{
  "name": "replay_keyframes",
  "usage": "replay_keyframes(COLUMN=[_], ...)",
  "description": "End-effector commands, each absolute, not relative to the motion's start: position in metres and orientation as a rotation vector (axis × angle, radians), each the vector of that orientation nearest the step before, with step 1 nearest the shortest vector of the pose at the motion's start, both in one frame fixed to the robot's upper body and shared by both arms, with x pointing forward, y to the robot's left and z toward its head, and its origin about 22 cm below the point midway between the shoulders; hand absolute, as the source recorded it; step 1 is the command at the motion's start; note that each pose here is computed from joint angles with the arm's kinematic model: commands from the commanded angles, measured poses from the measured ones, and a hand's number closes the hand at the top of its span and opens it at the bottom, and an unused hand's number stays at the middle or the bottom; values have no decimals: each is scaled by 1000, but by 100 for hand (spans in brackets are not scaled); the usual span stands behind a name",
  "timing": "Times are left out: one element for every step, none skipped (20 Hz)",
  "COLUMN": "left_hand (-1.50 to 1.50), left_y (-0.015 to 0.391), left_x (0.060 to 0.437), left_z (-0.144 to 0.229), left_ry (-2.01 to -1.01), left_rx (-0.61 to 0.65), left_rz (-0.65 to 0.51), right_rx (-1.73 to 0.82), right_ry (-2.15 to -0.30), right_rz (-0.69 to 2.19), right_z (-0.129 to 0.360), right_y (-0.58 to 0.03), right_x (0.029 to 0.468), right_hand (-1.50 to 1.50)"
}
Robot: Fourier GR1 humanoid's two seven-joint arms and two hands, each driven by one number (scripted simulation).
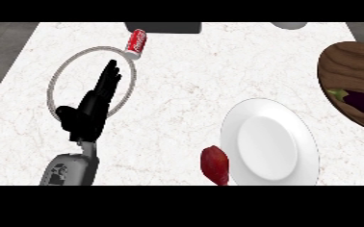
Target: Pick the eggplant from the plate and place it in the bowl
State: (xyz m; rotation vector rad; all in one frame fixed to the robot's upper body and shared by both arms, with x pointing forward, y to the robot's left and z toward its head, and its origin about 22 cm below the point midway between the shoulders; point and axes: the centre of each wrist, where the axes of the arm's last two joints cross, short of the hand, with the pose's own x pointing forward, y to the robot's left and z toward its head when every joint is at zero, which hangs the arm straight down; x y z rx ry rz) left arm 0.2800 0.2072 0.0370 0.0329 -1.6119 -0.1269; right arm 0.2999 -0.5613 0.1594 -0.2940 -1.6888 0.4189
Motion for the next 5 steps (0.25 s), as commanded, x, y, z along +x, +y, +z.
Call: replay_keyframes(left_hand=[0,0,0,0,0], left_y=[204,212,212,209,212], left_x=[276,277,276,272,276], left_z=[28,29,30,35,30], left_ry=[-1607,-1618,-1601,-1613,-1605], left_rx=[33,45,50,30,41], left_rz=[-117,-122,-124,-116,-108], right_rx=[13,25,22,6,19], right_ry=[-1788,-1783,-1788,-1769,-1773], right_rz=[447,444,438,455,445], right_z=[151,139,153,151,145], right_y=[-569,-564,-573,-573,-574], right_x=[287,288,282,280,277], right_hand=[-150,-150,-150,-150,-150])
